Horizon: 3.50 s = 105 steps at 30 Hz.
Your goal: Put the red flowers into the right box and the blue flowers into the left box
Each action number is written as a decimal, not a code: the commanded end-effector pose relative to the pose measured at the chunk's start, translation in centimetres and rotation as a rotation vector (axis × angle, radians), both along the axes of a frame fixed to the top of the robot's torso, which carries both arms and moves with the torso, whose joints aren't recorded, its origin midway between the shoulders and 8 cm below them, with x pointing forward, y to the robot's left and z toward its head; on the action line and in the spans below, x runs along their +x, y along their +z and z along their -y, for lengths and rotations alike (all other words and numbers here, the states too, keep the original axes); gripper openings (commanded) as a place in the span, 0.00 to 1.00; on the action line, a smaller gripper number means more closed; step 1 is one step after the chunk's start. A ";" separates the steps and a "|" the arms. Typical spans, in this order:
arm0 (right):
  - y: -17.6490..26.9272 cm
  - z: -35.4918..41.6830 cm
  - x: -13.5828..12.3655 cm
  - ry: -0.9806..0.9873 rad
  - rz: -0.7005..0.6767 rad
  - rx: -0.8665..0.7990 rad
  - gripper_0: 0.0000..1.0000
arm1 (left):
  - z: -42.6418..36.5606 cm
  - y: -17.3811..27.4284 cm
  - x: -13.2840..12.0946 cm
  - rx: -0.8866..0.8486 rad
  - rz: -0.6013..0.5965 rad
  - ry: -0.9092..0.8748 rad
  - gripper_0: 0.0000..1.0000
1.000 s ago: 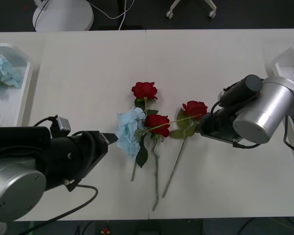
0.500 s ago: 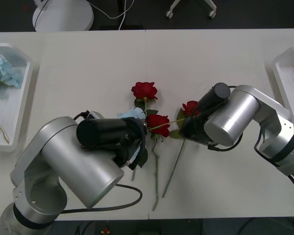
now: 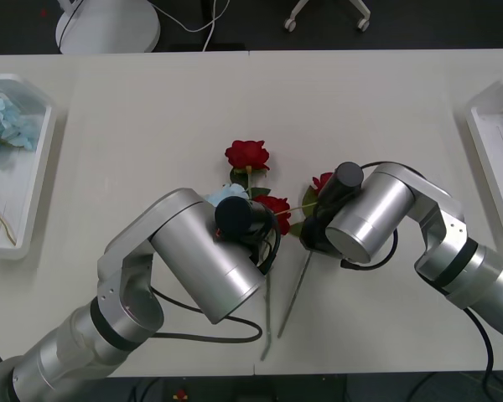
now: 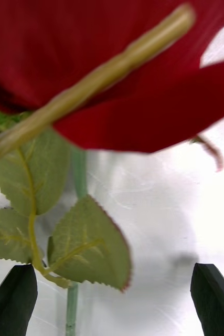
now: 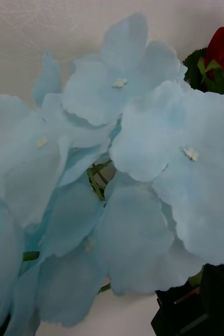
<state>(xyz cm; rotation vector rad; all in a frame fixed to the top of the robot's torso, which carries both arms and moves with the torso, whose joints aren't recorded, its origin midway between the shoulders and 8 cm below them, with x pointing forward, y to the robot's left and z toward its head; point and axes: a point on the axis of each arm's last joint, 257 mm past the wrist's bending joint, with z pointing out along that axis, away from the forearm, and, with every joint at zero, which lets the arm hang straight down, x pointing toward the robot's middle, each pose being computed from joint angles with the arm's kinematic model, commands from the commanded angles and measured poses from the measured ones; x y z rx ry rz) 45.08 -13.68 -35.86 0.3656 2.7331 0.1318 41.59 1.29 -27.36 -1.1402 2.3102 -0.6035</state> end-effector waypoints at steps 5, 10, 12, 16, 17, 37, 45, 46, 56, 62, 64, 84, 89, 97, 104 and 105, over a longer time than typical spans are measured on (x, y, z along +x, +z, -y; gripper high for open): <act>0.5 -3.2 0.5 -0.034 0.014 0.042 0.85 | 1.2 0.6 -2.3 -0.074 0.074 -0.014 1.00; 0.5 -3.2 0.7 -0.040 0.011 0.039 0.61 | 0.9 1.1 -3.7 -0.137 0.103 -0.017 1.00; 0.5 -3.2 0.8 -0.042 0.013 0.037 0.43 | 1.0 1.5 -3.9 -0.152 0.107 -0.015 1.00; 0.5 -3.2 0.8 -0.046 0.010 0.039 0.09 | 0.7 1.6 -4.1 -0.149 0.116 -0.006 1.00; 0.5 -3.2 0.9 -0.048 0.011 0.039 0.03 | 0.5 1.6 -4.1 -0.147 0.118 -0.003 1.00; 8.9 7.4 7.4 -0.028 0.084 -0.003 0.00 | -2.6 2.8 -4.3 -0.150 0.145 0.022 1.00; 17.0 16.7 10.4 0.131 0.196 -0.124 0.00 | 0.4 3.3 -5.4 -0.212 0.104 0.010 1.00; 18.0 18.0 10.7 0.149 0.213 -0.149 0.00 | 0.9 3.5 -5.5 -0.220 0.100 0.009 1.00; 24.5 31.6 11.2 0.219 0.243 -0.433 0.00 | 5.4 2.8 -5.2 -0.227 0.063 -0.009 1.00; 26.8 38.6 12.3 0.267 0.232 -0.640 0.00 | 6.6 1.2 -2.1 -0.211 0.068 0.022 1.00; 27.1 40.3 12.9 0.265 0.240 -0.670 0.00 | 6.7 1.0 -0.7 -0.211 0.073 0.040 1.00; 22.7 52.4 11.2 0.179 0.122 -0.955 0.00 | -2.7 -3.0 6.6 0.022 0.106 0.229 1.00; 20.4 52.2 11.8 0.179 0.152 -0.958 0.00 | -3.4 -3.8 6.9 0.043 0.107 0.225 0.01; 19.0 51.1 13.0 0.186 0.205 -0.936 0.08 | -2.7 -1.8 7.2 -0.003 0.135 0.217 0.00; 19.0 50.8 13.2 0.173 0.217 -0.920 0.41 | -2.8 3.7 7.9 -0.065 0.249 0.190 0.00; 19.0 50.9 13.2 0.170 0.218 -0.920 0.46 | -2.9 4.4 7.8 -0.070 0.264 0.185 0.00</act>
